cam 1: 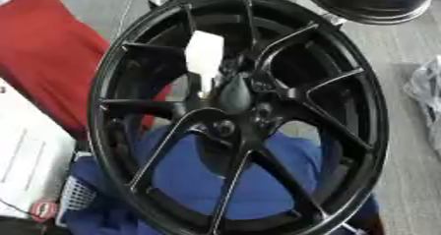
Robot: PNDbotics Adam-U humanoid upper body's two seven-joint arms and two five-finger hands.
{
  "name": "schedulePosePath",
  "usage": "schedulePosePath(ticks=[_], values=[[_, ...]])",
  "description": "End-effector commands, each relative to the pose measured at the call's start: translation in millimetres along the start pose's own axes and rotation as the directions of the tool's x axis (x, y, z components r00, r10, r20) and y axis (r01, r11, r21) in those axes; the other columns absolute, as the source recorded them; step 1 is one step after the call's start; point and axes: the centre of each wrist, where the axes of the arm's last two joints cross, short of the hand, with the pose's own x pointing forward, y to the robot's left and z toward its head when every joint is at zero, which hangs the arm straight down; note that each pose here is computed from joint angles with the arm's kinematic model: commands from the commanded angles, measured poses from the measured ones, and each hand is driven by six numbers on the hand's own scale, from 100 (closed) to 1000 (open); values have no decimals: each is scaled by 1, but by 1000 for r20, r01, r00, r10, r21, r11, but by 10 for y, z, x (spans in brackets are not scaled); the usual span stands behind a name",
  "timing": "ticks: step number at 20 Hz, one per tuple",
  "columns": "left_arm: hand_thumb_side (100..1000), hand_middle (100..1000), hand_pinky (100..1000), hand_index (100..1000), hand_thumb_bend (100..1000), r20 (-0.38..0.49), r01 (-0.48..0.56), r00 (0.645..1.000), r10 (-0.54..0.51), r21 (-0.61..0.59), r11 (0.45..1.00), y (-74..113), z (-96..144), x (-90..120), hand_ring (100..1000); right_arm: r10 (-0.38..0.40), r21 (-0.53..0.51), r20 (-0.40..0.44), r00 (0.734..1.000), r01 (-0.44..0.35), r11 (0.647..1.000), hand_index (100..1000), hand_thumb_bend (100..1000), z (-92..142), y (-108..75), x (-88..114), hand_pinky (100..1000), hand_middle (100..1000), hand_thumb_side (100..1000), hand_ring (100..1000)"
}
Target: Pull the pin out of the wheel hub.
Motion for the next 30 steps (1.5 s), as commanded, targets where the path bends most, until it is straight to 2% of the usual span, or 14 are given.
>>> schedulePosePath(ticks=[1,4,6,8,12,15,19,22,26,30], values=[[708,817,773,828,497,191,159,970,-151,-25,987,63,-180,376,814,43,-18,19,999,-43,999,707,100,-15,-122,68,842,647,580,724],[716,831,796,856,543,409,397,853,-326,-101,912,-76,-233,765,829,61,-26,12,998,-60,998,709,100,22,-158,56,842,649,578,726],[741,833,805,865,559,485,514,788,-380,-177,839,-175,-240,969,831,71,-36,14,997,-70,997,713,100,46,-179,63,845,655,574,732],[768,825,808,867,560,526,595,744,-411,-245,765,-245,-261,1126,829,83,-48,19,996,-82,995,720,100,68,-197,74,849,666,570,742],[808,826,823,878,552,591,698,686,-425,-368,614,-332,-333,1350,833,104,-58,20,994,-102,993,719,100,113,-215,81,849,665,571,740],[799,835,833,889,552,648,741,652,-394,-434,512,-381,-441,1488,837,107,-60,6,994,-106,993,717,100,139,-217,56,848,663,577,738],[774,835,839,895,553,687,778,622,-375,-488,396,-424,-597,1550,838,108,-53,-4,994,-108,993,716,100,151,-211,37,847,661,579,736],[751,810,827,879,591,705,788,613,-356,-516,336,-490,-674,1551,819,111,-48,-14,994,-111,993,715,100,157,-210,16,847,659,584,735],[737,820,836,888,604,746,813,582,-324,-545,206,-663,-633,1559,827,109,-34,-18,994,-110,993,714,100,153,-195,9,847,659,585,734],[731,829,842,894,600,774,815,572,-272,-574,78,-845,-577,1626,835,109,-20,-19,994,-110,994,714,100,147,-180,7,847,658,585,734]])
